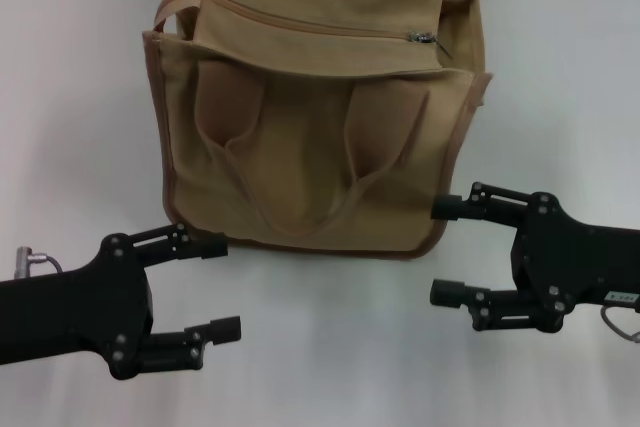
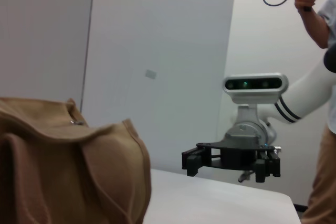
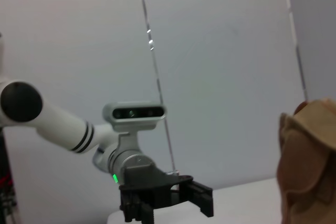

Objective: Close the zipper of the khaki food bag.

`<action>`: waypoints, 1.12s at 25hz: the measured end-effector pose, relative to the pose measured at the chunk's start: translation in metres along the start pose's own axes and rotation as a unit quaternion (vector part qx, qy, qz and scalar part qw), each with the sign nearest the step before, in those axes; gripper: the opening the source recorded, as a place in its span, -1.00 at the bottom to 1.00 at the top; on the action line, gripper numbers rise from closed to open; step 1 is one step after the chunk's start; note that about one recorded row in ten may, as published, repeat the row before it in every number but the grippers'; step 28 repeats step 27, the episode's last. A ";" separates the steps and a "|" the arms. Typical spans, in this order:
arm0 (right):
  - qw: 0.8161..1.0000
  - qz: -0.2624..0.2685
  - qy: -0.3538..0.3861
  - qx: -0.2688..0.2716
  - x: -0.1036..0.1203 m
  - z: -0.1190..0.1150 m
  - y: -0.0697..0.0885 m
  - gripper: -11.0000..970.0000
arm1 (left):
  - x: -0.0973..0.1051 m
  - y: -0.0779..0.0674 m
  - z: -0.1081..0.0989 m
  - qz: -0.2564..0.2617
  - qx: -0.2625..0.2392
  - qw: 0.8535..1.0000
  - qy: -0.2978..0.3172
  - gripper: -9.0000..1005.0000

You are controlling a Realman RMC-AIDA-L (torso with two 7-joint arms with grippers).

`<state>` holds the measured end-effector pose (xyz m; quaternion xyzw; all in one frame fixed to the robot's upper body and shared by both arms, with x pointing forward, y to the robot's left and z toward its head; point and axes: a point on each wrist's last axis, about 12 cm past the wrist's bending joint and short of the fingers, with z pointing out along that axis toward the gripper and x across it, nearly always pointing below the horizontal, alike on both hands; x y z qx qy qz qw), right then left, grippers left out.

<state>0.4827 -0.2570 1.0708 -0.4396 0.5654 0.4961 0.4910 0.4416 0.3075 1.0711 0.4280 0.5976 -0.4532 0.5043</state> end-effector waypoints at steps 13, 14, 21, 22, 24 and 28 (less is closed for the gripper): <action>0.998 -0.053 0.029 -0.028 0.016 0.010 0.010 0.71 | 0.010 -0.008 0.012 -0.005 0.063 0.997 0.045 0.57; 0.998 -0.052 0.034 -0.029 0.018 0.012 0.009 0.71 | 0.010 -0.007 0.013 -0.006 0.065 0.997 0.049 0.57; 0.998 -0.049 0.045 -0.022 0.022 0.016 0.007 0.71 | 0.010 -0.005 0.015 -0.004 0.064 0.997 0.051 0.57; 0.998 -0.049 0.045 -0.022 0.022 0.016 0.007 0.71 | 0.010 -0.005 0.015 -0.004 0.064 0.997 0.051 0.57; 0.998 -0.049 0.045 -0.023 0.022 0.016 0.007 0.71 | 0.010 -0.005 0.015 -0.004 0.063 0.997 0.052 0.57; 0.998 -0.048 0.043 -0.020 0.022 0.016 0.007 0.71 | 0.010 -0.004 0.015 0.001 0.062 0.997 0.054 0.57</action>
